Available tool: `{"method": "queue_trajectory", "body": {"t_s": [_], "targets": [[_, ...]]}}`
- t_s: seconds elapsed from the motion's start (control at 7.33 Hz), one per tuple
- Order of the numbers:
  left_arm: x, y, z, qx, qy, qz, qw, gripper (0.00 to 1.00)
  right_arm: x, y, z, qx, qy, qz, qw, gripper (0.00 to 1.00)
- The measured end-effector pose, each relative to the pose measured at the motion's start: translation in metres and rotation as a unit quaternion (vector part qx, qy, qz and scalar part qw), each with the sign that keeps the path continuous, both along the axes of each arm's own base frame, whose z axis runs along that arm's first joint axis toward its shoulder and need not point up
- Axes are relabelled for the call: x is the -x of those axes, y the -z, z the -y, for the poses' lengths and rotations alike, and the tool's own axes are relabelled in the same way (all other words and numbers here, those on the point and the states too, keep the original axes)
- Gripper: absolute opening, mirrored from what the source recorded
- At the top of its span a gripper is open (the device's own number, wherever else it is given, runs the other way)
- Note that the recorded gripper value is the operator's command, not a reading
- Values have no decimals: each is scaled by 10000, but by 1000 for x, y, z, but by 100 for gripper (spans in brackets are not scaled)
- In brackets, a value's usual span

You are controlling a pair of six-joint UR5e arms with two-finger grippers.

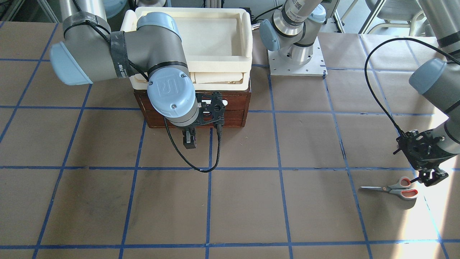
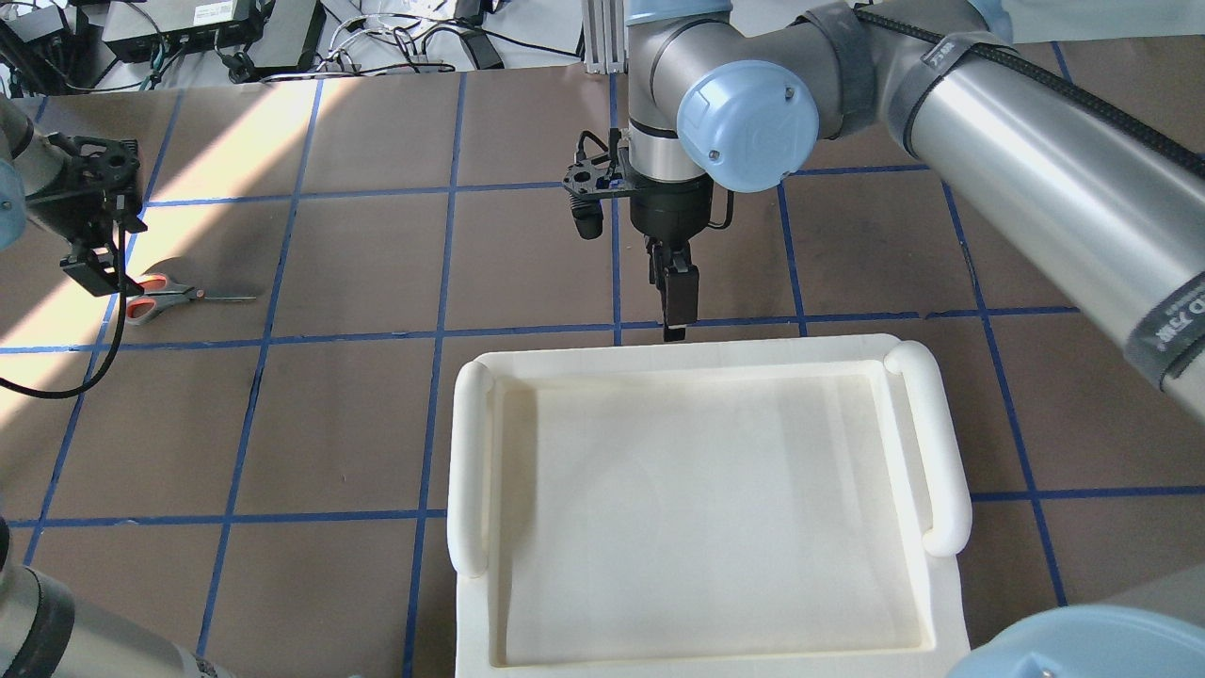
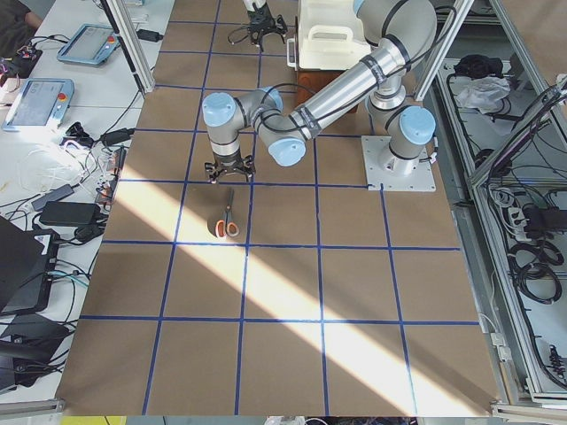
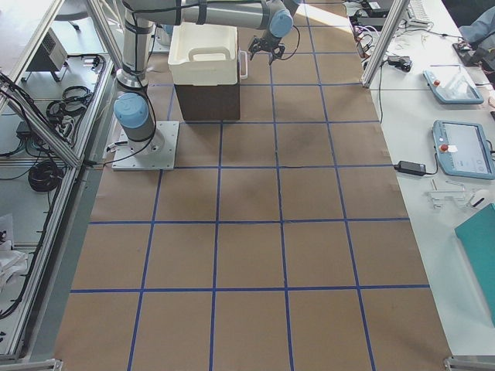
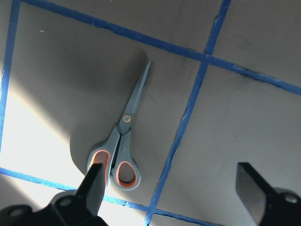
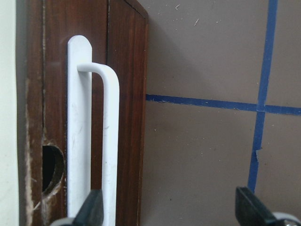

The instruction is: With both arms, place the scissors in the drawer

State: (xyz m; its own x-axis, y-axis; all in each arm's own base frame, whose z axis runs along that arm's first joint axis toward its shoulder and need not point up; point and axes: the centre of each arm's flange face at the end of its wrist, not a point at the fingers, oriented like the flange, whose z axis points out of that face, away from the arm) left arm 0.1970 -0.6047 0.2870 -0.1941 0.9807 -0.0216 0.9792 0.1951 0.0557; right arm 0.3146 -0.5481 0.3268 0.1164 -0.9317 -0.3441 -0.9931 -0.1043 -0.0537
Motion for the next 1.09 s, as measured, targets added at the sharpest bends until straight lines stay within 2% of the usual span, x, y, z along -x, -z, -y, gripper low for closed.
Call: {"method": "queue_trajectory", "body": {"t_s": [0.27,0.55,0.82,1.09], "targets": [[-18,43,11,-31,539,-1,9985,100,-8,5,24,-215,-56,-10,9998,97],[-28,79,18,-53,945,-1,9955,100,-10,20,26,-641,-30,-46,9979,97],[-36,105,20,-132,1006,-88,9948,100,-14,31,11,-941,-54,-166,9954,97],[-44,120,20,-196,1020,-153,9945,100,-18,41,0,-1001,-85,-228,9947,97]]}}
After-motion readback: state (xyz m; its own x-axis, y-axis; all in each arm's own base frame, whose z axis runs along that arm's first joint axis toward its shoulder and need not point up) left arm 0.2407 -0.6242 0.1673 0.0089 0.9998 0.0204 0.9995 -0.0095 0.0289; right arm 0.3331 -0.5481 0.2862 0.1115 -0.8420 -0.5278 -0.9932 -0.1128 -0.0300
